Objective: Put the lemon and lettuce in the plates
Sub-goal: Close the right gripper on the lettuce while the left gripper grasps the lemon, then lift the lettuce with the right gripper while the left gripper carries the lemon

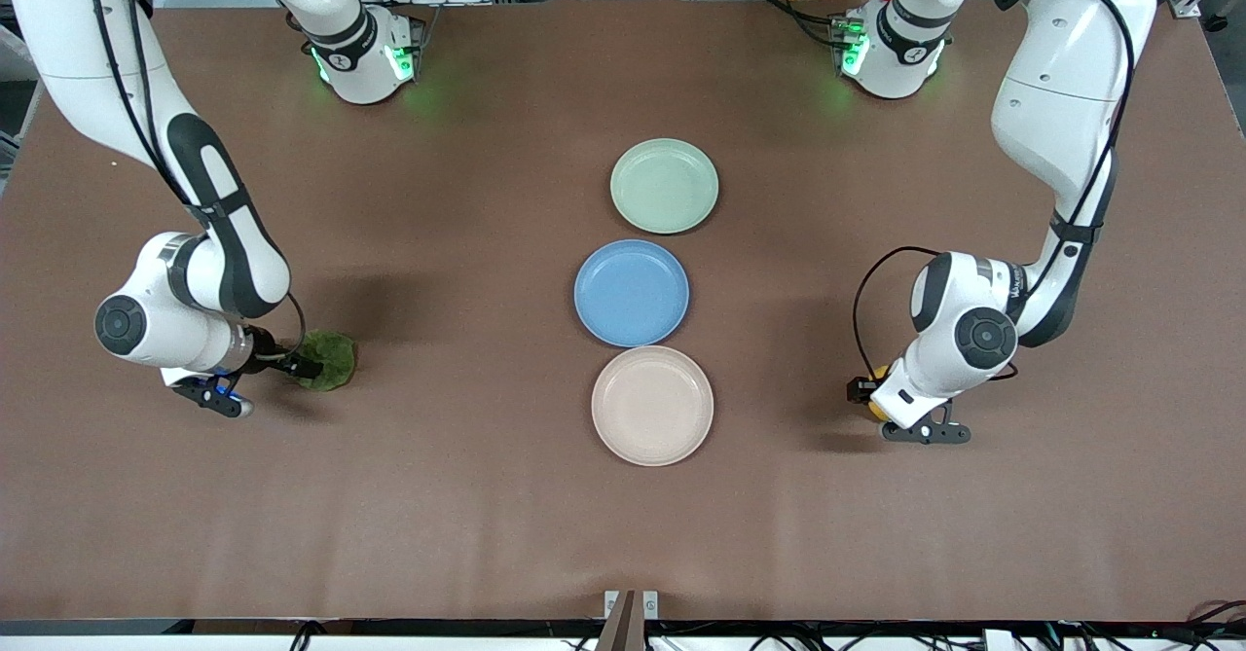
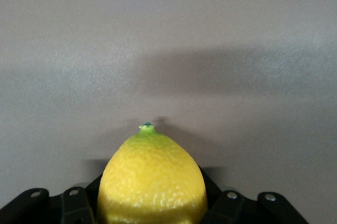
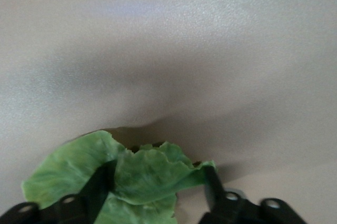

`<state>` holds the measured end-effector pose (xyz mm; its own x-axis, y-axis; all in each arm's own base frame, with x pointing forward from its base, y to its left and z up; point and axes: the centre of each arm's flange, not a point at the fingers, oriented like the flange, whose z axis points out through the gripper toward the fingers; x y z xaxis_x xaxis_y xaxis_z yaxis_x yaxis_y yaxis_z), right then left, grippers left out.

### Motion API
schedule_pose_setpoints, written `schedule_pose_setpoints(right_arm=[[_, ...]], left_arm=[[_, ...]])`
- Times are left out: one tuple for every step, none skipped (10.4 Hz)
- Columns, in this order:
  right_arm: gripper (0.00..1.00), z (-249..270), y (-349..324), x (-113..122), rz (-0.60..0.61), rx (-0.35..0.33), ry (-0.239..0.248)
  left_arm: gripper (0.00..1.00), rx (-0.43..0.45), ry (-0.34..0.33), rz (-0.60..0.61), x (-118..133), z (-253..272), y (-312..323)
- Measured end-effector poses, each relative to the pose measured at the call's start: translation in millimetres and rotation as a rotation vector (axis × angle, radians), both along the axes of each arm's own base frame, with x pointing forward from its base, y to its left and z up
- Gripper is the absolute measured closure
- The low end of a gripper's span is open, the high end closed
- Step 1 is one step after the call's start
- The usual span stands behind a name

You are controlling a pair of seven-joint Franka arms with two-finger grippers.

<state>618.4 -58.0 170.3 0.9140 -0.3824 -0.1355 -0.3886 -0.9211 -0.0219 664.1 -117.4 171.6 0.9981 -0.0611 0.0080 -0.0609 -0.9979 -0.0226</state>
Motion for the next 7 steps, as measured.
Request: schedule_pose_setpoints(right_arm=[[0.37,1,-2,0,-0.001,-0.003,-0.001],[0.49,4,-6,0,-0.005,-0.006,0.0],[0.65,5,-6,0,-0.001,-0.006,-0.002],[0.8,6,-4,1,0.003,-0.005,-0.004],[0.93,6,1,2,0.01,-0.003,-0.005],[0.96,7,4,3,0.014,-0.002,-0.007],[0.96,9,8,4,0.019,0.003,-0.004]], left_arm=[[0.41,0.01,0.025,0.002,1,4,1],[0.41,0.02,0.046,0.004,5,13,1],[0.41,0.026,0.052,0.004,10,27,0],[0.41,0.028,0.046,0.002,14,43,-3],[0.41,0.029,0.034,-0.002,16,59,-6],[0.41,0.027,0.016,-0.01,18,73,-12],[0.41,0.024,-0.004,-0.019,20,86,-20]])
